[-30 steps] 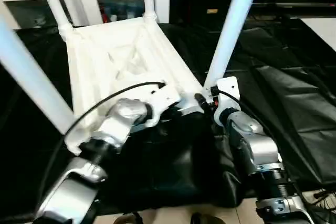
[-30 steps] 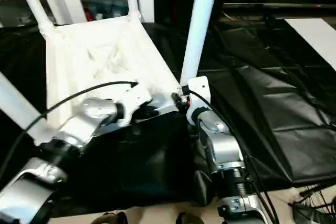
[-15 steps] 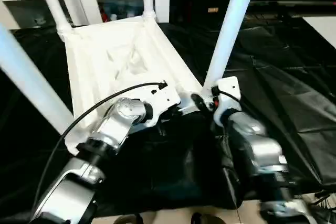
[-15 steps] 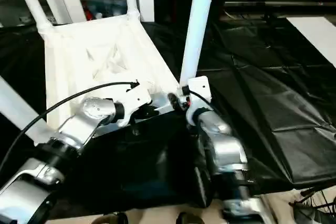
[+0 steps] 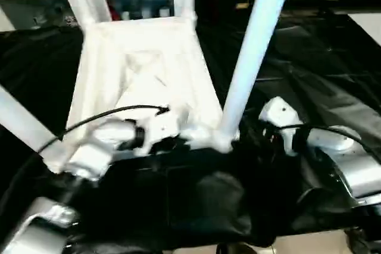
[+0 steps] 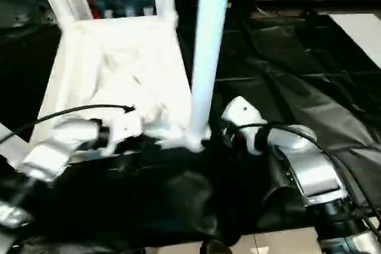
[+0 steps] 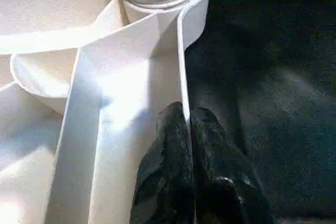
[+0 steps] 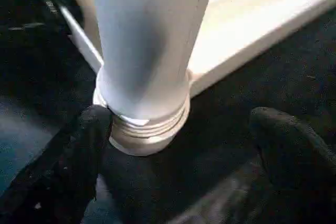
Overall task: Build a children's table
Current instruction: Rotate leg to tighten
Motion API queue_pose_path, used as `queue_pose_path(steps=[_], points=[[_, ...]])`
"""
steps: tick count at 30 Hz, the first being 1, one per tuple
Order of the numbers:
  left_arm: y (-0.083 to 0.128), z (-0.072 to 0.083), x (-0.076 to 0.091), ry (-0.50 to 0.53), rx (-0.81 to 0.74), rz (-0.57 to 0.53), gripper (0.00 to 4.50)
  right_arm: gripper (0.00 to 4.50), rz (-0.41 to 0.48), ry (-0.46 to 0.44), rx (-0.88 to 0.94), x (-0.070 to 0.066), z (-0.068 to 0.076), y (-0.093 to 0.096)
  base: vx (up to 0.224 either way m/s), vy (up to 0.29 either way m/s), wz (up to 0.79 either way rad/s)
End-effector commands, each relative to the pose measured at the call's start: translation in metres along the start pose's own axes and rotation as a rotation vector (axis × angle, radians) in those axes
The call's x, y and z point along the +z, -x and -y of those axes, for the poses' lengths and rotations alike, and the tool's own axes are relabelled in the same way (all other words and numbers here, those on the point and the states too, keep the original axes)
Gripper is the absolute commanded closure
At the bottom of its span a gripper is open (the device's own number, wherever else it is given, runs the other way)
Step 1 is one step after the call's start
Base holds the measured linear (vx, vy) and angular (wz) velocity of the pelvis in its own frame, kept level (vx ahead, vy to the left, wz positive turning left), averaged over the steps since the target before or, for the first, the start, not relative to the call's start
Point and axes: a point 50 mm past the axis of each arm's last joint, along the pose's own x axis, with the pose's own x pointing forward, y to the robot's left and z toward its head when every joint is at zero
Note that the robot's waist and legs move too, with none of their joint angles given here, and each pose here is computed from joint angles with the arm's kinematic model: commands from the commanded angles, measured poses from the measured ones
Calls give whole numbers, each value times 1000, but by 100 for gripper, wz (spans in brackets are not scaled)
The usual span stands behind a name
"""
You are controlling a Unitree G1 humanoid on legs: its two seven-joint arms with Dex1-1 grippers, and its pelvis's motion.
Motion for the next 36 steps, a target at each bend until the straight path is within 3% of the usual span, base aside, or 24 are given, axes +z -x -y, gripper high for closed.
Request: queue_pose_path(steps=[1,18,21,24,25,29,36], points=[[-13,19,-6,6,-147,-28,450,7,28,23,28,7,-3,1,0,0,0],[-11,16,-2,1,-145,-19,450,7,104,-35,183,7,-17,-27,0,0,0],[-11,16,-2,2,-143,-21,450,40,94,-28,195,5,-18,-29,0,0,0],[-11,16,-2,4,-142,-22,450,45,91,-24,200,5,-18,-29,0,0,0],[-11,16,-2,4,-140,-23,450,78,92,-25,197,5,-17,-29,0,0,0],[-10,16,-3,6,-138,-25,450,95,86,-20,195,3,-15,-29,0,0,0],[-10,15,-3,4,-138,-27,450,163,82,-16,197,1,-16,-30,0,0,0]])
